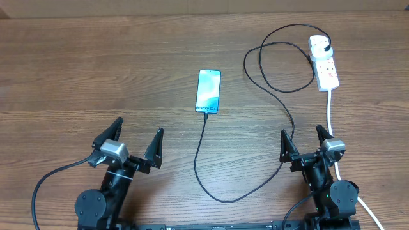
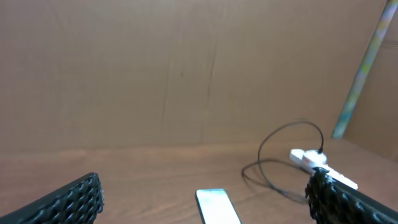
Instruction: Plug charger to phone and switch on socket
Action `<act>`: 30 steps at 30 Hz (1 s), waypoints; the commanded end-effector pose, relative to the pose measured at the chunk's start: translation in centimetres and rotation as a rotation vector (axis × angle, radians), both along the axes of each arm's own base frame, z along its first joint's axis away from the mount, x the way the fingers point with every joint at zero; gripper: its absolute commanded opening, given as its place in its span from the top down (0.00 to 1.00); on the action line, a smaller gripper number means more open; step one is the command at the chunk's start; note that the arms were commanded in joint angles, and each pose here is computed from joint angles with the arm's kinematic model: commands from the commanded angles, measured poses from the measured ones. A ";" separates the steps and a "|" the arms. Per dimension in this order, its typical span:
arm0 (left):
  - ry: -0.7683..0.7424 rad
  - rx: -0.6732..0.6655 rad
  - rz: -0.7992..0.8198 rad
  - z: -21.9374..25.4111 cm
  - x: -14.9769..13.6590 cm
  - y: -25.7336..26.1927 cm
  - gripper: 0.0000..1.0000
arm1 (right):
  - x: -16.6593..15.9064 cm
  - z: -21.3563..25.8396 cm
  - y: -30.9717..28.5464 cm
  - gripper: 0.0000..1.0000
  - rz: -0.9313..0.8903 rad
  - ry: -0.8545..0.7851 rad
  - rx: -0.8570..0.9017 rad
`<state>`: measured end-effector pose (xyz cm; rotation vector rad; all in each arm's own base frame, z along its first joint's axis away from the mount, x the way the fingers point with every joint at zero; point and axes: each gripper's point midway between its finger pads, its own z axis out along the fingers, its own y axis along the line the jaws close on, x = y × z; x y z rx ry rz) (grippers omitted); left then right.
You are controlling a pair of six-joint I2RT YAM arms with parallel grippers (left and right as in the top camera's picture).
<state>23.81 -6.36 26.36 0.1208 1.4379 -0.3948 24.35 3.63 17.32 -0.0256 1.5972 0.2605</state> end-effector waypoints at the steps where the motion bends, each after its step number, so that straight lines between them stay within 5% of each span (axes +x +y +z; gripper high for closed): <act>1: -0.047 -0.015 0.025 -0.1 0.0 0.5 0.00 | 0.0 -0.2 0.0 0.00 -0.001 -0.004 -0.001; 30: -0.223 -0.102 0.159 0.2 -1.1 3.1 0.00 | 0.0 -0.2 0.0 0.00 -0.001 -0.004 -0.001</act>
